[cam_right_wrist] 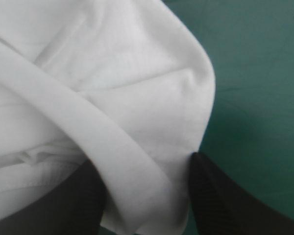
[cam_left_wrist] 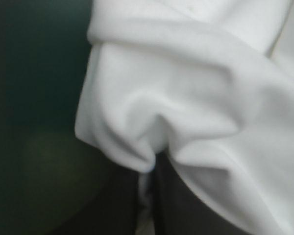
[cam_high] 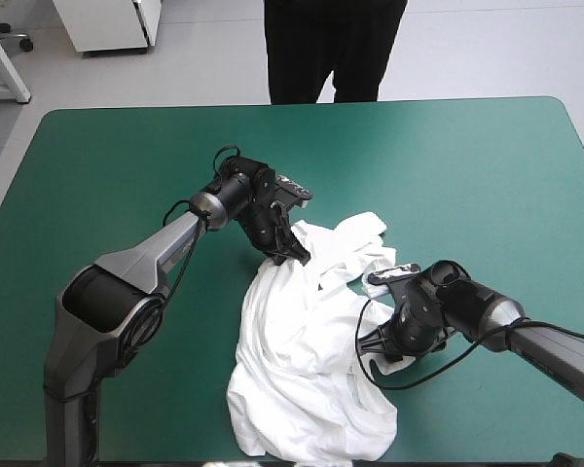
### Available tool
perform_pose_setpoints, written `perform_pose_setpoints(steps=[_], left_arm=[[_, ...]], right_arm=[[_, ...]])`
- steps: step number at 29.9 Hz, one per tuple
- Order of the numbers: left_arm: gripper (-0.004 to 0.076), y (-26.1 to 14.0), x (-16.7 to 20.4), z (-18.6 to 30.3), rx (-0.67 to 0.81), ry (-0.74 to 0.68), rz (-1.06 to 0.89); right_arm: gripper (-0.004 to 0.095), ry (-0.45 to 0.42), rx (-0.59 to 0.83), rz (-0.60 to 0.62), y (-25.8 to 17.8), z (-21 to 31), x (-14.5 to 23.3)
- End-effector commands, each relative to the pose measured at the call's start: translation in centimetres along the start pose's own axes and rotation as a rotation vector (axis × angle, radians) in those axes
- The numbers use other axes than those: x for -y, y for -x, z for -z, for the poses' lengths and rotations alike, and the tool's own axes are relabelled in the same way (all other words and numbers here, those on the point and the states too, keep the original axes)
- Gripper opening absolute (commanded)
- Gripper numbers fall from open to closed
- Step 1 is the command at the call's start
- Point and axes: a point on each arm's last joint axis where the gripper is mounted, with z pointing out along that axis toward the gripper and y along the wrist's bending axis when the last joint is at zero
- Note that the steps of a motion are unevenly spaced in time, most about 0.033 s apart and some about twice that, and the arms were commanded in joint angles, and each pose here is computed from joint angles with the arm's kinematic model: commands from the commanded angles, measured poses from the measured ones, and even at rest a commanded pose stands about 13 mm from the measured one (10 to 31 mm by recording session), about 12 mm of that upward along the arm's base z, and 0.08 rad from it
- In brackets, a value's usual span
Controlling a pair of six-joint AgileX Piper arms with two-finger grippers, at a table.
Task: Fold the cloth
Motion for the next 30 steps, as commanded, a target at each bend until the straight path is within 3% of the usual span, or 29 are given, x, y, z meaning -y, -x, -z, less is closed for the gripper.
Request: perform_pose_setpoints(steps=[1, 4, 9, 14, 21, 26, 30], left_arm=[[-0.0009, 0.2, -0.1, -0.3, 0.017, 0.021, -0.013], [-0.0009, 0.2, -0.1, -0.3, 0.017, 0.021, -0.013], [-0.0009, -0.4, -0.4, 1.0, -0.005, 0.029, -0.011], [-0.0009, -1.6, -1.5, 6.3, 0.053, 0.111, -0.009], [-0.0009, -4.1, -1.3, 18.2, 0.322, 0.229, -0.001], [-0.0009, -6.8, 0.3, 25.9, 0.545, 0.282, -0.012], [-0.0009, -9.5, 1.7, 31.2, 0.711, 0.317, -0.014]], right_arm=[[0.0222, 0.041, -0.019, -0.027, -0.2, -0.7, -0.2], [-0.0012, 0.057, -0.035, -0.035, -0.4, -0.7, -0.3], [-0.0017, 0.076, -0.039, -0.042, -0.7, 0.4, -0.4], [-0.0017, 0.109, 0.112, -0.042, -0.1, 5.0, -0.5], [-0.0017, 0.044, 0.358, -0.036, 0.3, 14.0, 0.6], [-0.0017, -0.043, 0.549, -0.031, 0.0, 21.2, 1.8], [-0.0017, -0.057, 0.721, -0.018, -0.4, 27.1, 2.4]])
